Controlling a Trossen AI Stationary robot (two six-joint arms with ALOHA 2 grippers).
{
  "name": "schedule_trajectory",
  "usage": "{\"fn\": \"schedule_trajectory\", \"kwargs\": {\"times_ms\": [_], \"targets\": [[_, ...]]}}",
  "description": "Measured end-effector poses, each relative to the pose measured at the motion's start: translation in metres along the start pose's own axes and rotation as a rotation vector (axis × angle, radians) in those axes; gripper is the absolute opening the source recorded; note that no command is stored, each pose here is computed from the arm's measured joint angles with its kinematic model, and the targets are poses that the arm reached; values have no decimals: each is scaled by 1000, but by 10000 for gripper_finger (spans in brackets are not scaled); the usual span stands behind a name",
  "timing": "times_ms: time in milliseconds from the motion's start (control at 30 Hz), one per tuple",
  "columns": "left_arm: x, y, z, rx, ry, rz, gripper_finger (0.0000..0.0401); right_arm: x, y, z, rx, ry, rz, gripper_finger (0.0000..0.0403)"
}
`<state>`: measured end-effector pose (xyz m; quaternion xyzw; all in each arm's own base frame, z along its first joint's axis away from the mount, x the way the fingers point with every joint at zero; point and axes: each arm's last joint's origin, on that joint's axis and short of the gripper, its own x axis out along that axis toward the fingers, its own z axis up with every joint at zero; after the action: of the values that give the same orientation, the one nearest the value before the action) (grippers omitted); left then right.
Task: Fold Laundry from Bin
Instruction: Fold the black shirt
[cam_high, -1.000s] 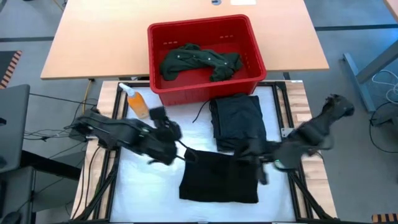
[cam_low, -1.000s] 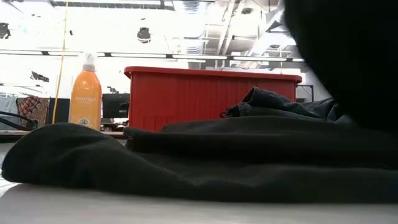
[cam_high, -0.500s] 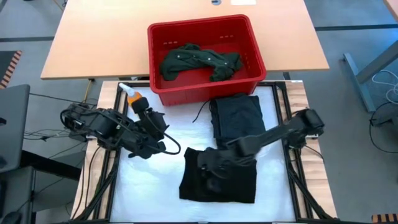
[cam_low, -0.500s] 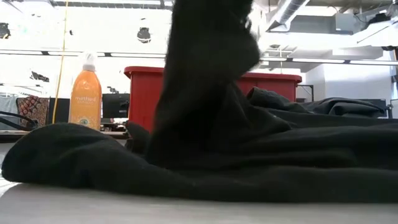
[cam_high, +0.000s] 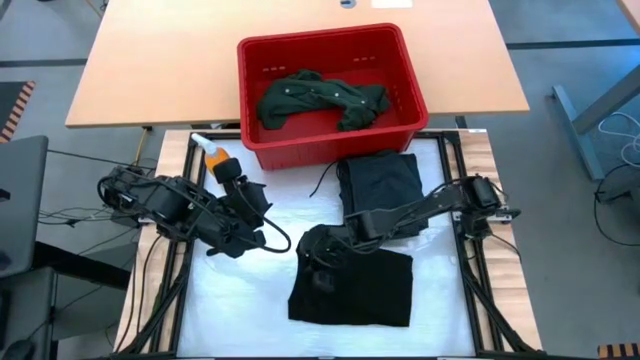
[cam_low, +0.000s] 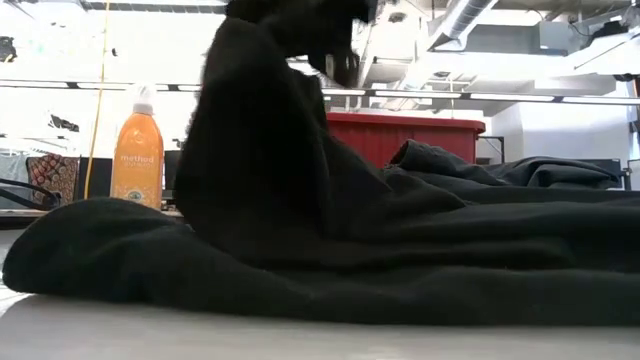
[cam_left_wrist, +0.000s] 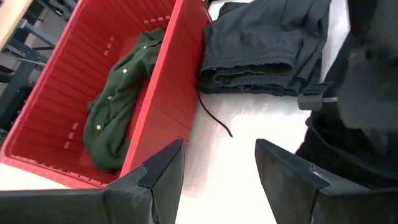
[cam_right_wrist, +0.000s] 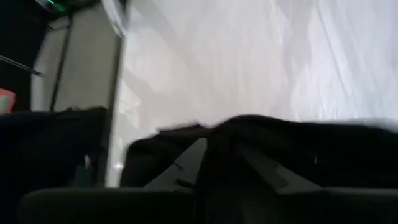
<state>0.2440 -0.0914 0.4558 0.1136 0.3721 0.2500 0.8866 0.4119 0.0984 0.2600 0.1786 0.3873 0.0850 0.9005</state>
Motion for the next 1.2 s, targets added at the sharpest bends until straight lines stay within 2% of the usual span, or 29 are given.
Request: {"fn": "schedule_trajectory", "kwargs": {"times_ms": [167,300,400,500,600,700,767,900,967,1033,1200], "targets": [[0,0,0,16,-2,5,187,-31,10,11,-41,-36,15,163],[0,-1,-1,23,15,-24,187,-58,12,8,-22,13,-10,198],[-2,-3,-2,20,23,-59,187,-81,21,-3,5,71,-86,212],[-6,-14,-7,39,38,-117,187,-97,46,-28,-13,141,-183,217],[-1,-41,-21,94,80,-187,187,-107,83,-60,-47,180,-245,216],[14,-83,-42,169,81,-250,187,-112,118,-90,-72,148,-290,214],[26,-115,-57,204,25,-319,187,-113,136,-108,-71,93,-325,214],[58,-167,-82,206,-145,-549,187,-107,159,-143,-59,-36,-402,212],[72,-181,-93,177,-239,-603,187,-105,164,-158,-58,-95,-439,212],[83,-186,-104,157,-274,-612,187,-99,167,-172,-75,-129,-474,212],[104,-192,-121,63,-213,-626,187,-77,159,-200,-73,-195,-570,212]]}}
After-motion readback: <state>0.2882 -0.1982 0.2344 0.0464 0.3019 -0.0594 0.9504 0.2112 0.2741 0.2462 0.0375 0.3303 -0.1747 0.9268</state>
